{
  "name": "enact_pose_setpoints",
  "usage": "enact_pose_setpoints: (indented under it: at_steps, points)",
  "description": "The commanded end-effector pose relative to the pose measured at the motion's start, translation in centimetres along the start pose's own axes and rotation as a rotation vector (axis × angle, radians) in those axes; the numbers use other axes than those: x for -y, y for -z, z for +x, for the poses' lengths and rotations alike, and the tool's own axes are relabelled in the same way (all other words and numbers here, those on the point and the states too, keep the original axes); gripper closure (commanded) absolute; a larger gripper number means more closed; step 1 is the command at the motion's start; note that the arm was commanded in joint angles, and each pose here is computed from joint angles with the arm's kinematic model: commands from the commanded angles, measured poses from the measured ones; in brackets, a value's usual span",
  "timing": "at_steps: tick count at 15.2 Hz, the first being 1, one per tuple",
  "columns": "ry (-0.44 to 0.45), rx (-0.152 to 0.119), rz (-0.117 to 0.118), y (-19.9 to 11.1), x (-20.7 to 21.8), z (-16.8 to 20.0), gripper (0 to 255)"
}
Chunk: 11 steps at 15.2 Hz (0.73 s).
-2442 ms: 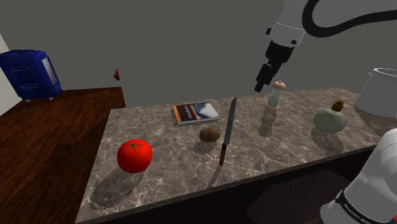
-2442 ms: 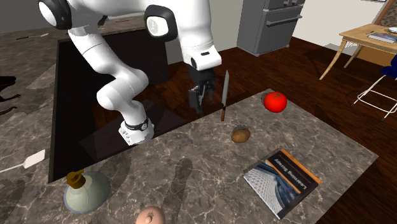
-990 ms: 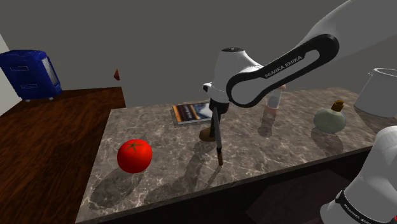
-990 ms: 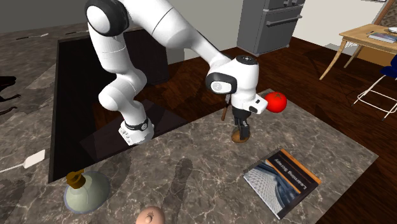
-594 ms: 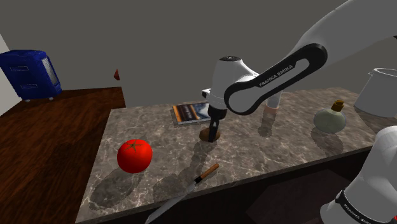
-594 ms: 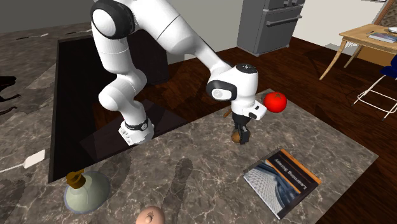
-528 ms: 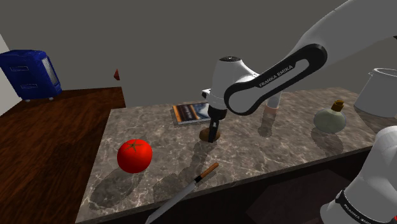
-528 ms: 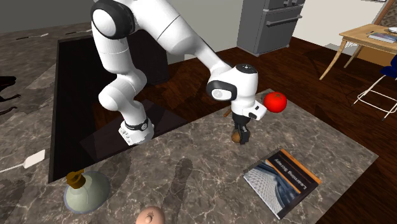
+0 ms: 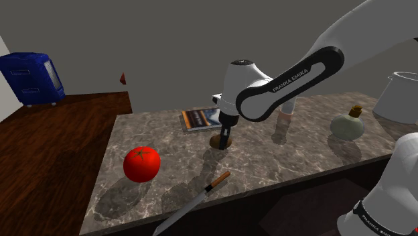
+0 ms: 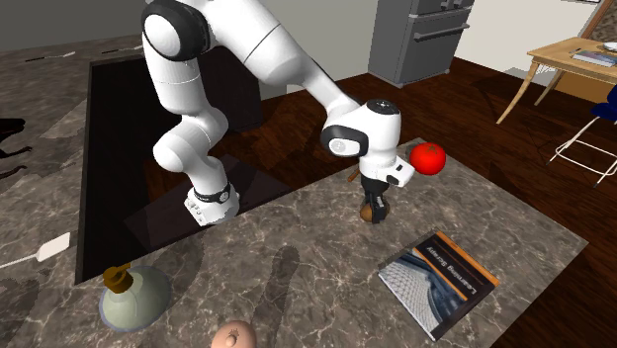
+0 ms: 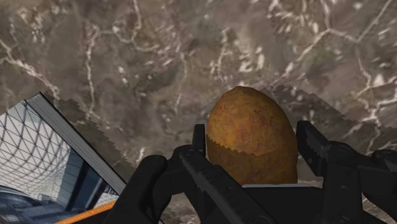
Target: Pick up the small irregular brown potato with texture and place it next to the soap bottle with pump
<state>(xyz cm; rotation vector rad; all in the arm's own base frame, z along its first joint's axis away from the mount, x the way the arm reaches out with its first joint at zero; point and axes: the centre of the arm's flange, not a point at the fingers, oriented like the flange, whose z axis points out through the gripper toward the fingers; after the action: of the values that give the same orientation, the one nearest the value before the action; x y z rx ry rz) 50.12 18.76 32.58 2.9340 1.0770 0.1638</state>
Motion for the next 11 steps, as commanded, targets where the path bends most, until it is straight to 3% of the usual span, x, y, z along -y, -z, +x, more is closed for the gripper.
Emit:
enact_pose_setpoints:
  at_steps: [1, 7, 11]
  points:
    - [0.0, 0.0, 0.0, 0.0, 0.0, 0.0, 255]
    - [0.0, 0.0, 0.0, 0.0, 0.0, 0.0, 255]
    - [0.0, 0.0, 0.0, 2.1, -0.1, 0.2, 255]
